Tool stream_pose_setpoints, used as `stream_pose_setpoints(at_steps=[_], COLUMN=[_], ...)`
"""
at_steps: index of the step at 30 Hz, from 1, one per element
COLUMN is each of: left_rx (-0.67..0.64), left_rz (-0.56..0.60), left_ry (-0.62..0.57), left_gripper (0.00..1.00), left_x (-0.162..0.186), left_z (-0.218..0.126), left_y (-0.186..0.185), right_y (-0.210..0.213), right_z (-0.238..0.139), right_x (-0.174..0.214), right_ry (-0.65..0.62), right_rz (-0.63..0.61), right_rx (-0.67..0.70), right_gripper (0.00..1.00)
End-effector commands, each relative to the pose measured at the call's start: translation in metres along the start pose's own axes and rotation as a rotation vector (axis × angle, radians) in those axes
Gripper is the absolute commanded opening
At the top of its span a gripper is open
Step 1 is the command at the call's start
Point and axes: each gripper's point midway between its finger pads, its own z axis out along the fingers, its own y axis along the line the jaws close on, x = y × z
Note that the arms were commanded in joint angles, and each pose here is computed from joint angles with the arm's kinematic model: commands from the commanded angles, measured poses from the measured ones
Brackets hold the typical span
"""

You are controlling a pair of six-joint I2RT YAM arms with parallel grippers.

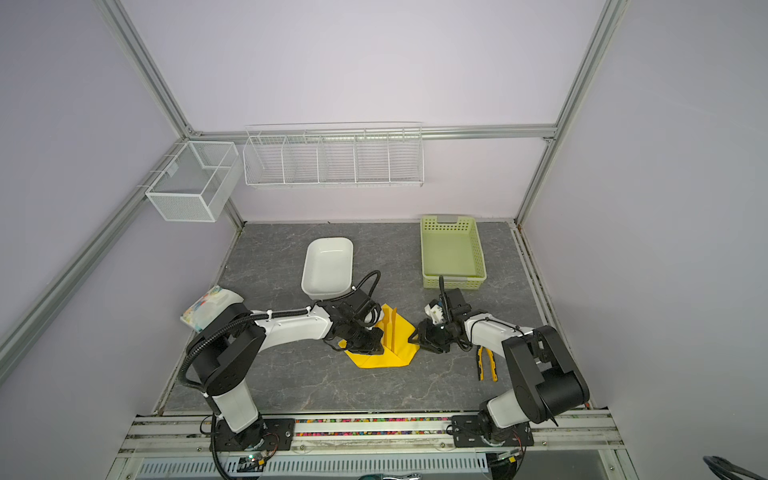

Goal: Place the utensils on the paper napkin and roll it up

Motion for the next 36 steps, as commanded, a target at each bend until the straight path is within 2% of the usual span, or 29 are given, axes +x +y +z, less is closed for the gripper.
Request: stream_pose_setpoints(at_steps=[1,10,11,13,15,17,19,21,26,30,36], left_rx=[-0.002,0.002,0.002,0.001,0.001,0.001,0.001,0.002,-0.001,-0.003,0.002], left_rz=[0.006,0.005,0.006,0.005,0.005,0.005,0.005,0.006,0.004,0.004,0.006], left_ry=[-0.001,-0.001,-0.001,-0.001,-0.001,-0.002,-0.002,-0.003,-0.003,-0.003,-0.008], left_gripper=[0.00,0.00,0.00,0.00,0.00,0.00,0.00,0.00,0.00,0.00,0.00], left_x=[-0.003,-0.003,-0.003,-0.002,-0.002,-0.002,-0.002,-0.002,-0.002,-0.001,-0.003], left_z=[0.000,0.000,0.000,0.000,0.000,-0.001,0.000,0.000,0.000,0.000,-0.001], left_y=[-0.004,-0.004,-0.004,-0.004,-0.003,-0.003,-0.003,-0.003,-0.002,-0.002,-0.004], right_y=[0.018,0.027,0.029,0.030,0.031,0.033,0.036,0.038,0.034,0.020,0.012], right_z=[-0.007,-0.021,-0.022,-0.023,-0.024,-0.025,-0.026,-0.026,-0.026,-0.030,-0.032], right_x=[0.002,-0.004,-0.006,-0.010,-0.012,-0.015,-0.017,-0.018,-0.018,-0.017,-0.015], right_ry=[-0.013,-0.076,-0.080,-0.093,-0.097,-0.101,-0.110,-0.108,-0.104,-0.116,-0.107], right_rz=[0.004,-0.028,-0.031,-0.040,-0.047,-0.055,-0.067,-0.073,-0.073,-0.065,-0.062], right_rx=[-0.094,-0.087,-0.086,-0.081,-0.077,-0.078,-0.084,-0.091,-0.064,0.029,0.094], right_gripper=[0.47,0.50,0.49,0.37,0.35,0.35,0.42,0.44,0.34,0.26,0.20])
